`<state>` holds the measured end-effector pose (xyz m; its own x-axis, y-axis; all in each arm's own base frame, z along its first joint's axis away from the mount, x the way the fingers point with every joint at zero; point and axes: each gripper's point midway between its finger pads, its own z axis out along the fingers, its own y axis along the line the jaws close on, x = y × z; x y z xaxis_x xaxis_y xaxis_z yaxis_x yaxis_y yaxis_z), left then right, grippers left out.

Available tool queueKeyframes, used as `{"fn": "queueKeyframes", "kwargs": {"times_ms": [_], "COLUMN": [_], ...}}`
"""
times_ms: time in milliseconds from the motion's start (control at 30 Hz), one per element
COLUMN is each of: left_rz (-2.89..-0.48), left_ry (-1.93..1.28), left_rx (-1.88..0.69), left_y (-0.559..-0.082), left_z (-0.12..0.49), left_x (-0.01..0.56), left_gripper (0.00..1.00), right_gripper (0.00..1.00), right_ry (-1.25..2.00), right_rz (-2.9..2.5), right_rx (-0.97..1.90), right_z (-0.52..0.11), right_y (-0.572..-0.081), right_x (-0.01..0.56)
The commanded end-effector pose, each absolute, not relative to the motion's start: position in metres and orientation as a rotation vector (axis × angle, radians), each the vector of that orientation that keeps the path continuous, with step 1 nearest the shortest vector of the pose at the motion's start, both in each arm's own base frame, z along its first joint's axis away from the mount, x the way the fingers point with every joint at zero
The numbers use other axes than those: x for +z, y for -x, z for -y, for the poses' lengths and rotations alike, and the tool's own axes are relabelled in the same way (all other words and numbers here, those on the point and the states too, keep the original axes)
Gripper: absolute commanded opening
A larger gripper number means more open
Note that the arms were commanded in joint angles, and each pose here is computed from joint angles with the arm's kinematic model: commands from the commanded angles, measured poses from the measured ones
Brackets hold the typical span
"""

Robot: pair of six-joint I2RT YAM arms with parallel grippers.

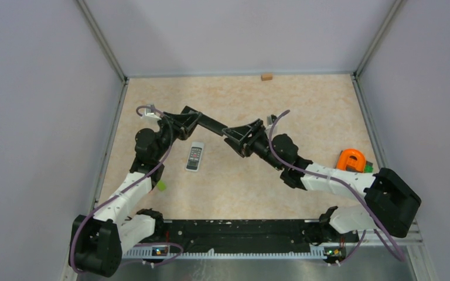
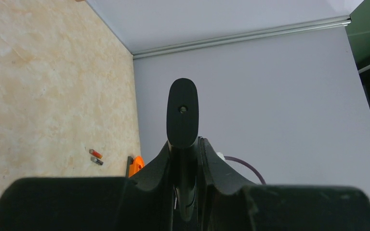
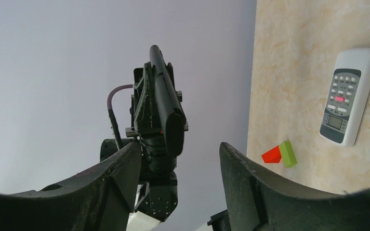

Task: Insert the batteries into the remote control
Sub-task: Load the battery cover into the remote control.

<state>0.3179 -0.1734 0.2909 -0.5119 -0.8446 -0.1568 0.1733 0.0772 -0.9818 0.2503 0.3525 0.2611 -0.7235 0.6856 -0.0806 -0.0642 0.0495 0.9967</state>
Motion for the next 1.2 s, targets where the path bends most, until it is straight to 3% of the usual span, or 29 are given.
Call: {"fn": "queueKeyframes", "kwargs": {"times_ms": [0,233,533,633,900,1167], "left_rz": [-1.502,-1.518,-1.525,-1.528,-1.517,-1.527], "left_ry": [0.621,0.585,0.507,0.493,0.393,0.379], "left_rx": [-1.594,-1.605,-1.595,-1.608,-1.725,-1.815], "left_y": [-0.312,-0.307,-0.297,-0.294,-0.280,-0.269], "left_z": [0.176,0.179,0.182,0.183,0.195,0.203], "left_x": [0.311,0.314,0.327,0.329,0.345,0.346], "left_gripper": [0.00,0.00,0.00,0.00,0.00,0.00], "right_gripper": [0.62,0.58,0.27,0.22,0.16,0.16], "right_ry": [-0.520,-0.462,-0.428,-0.422,-0.340,-0.224], "right_rz": [-1.718,-1.740,-1.824,-1.835,-1.850,-1.803], "right_rx": [1.729,1.732,1.813,1.847,1.825,1.784], "right_z": [-0.357,-0.368,-0.385,-0.390,-0.397,-0.406], "right_y": [-0.258,-0.264,-0.262,-0.261,-0.262,-0.268], "right_x": [0.290,0.286,0.271,0.268,0.265,0.266]}}
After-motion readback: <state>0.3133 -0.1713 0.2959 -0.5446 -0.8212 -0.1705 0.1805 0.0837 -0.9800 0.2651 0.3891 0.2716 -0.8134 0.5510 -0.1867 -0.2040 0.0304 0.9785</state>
